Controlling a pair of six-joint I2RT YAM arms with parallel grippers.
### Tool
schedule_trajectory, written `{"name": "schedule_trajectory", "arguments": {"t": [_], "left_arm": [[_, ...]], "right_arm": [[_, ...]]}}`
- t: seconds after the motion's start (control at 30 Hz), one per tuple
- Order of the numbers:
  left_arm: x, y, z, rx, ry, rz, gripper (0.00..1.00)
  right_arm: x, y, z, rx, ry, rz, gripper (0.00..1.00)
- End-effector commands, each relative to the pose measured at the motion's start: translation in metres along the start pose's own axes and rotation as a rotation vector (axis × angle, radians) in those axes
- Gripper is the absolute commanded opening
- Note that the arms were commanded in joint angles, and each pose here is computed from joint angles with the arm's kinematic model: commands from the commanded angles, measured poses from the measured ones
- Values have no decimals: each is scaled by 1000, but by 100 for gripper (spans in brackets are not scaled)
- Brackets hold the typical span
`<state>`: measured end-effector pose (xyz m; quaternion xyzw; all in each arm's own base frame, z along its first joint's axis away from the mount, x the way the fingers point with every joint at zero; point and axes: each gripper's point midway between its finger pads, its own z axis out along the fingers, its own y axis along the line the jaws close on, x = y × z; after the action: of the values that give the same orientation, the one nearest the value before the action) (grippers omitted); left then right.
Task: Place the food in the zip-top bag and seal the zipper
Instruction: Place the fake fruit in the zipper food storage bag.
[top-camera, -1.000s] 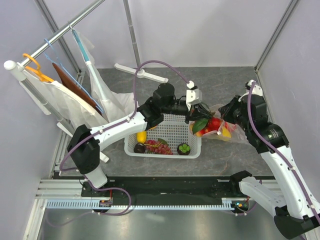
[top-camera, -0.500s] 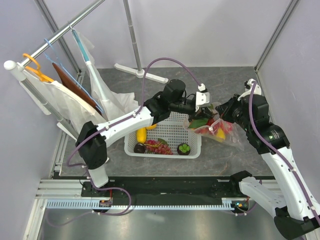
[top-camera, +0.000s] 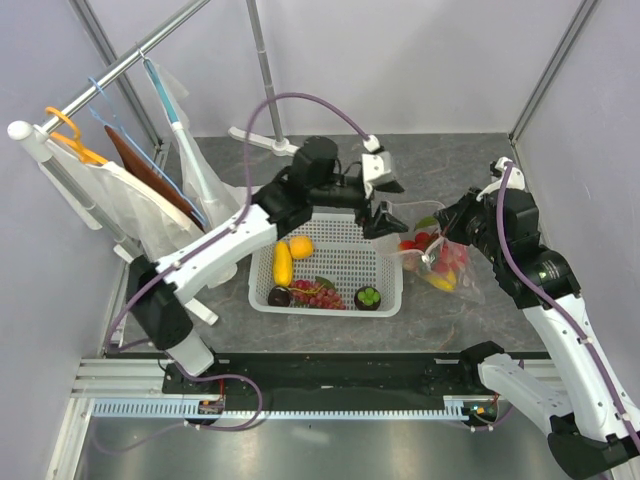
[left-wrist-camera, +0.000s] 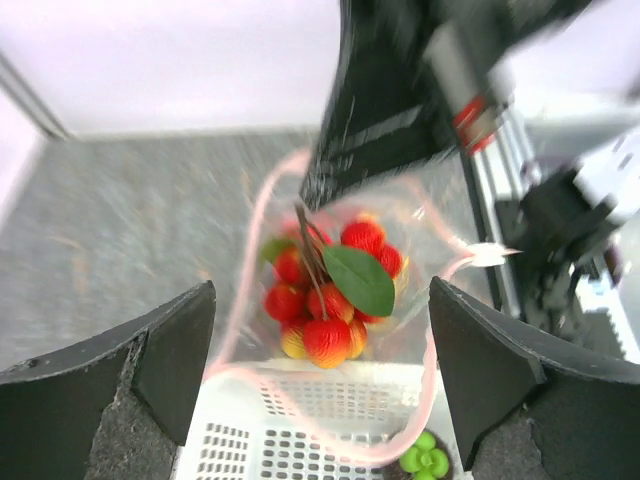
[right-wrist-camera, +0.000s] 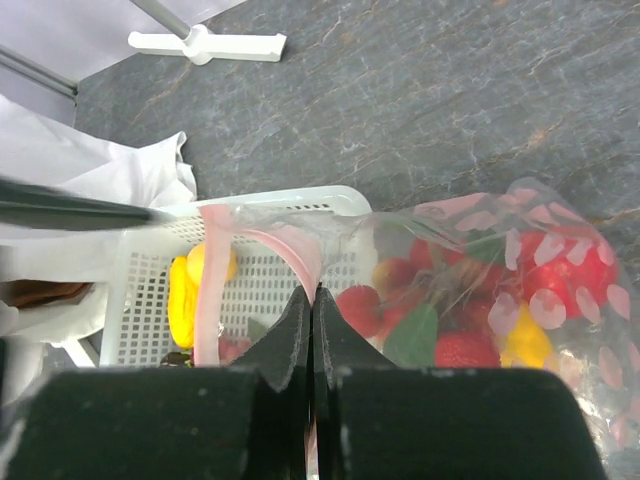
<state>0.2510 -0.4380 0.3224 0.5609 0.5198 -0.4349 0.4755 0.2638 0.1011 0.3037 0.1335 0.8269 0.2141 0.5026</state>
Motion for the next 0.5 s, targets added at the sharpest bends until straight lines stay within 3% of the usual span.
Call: {"name": "schedule_trajectory", "arguments": {"t": [0.0, 0.07, 0.17, 0.37, 0.4, 0.47], "left_arm": [[-84, -3, -53, -89, -163, -25, 92], [-76, 5, -65, -128, -139, -173, 92], [-58, 22, -91, -222, -74, -259, 98], [39, 34, -138, -429, 350, -229, 100], [65, 26, -149, -413, 459, -215, 100], [88, 12, -155, -349, 545, -200, 98]], "right_arm": [[-48, 15, -13, -24, -164, -13, 0], [-70, 16, -18, 3, -232, -17, 0], [-95, 19, -28, 24, -307, -31, 0], [-58, 4, -23, 33, -212, -24, 0], [-49, 1, -20, 36, -188, -16, 0], [-32, -3, -14, 27, -146, -15, 0]]}}
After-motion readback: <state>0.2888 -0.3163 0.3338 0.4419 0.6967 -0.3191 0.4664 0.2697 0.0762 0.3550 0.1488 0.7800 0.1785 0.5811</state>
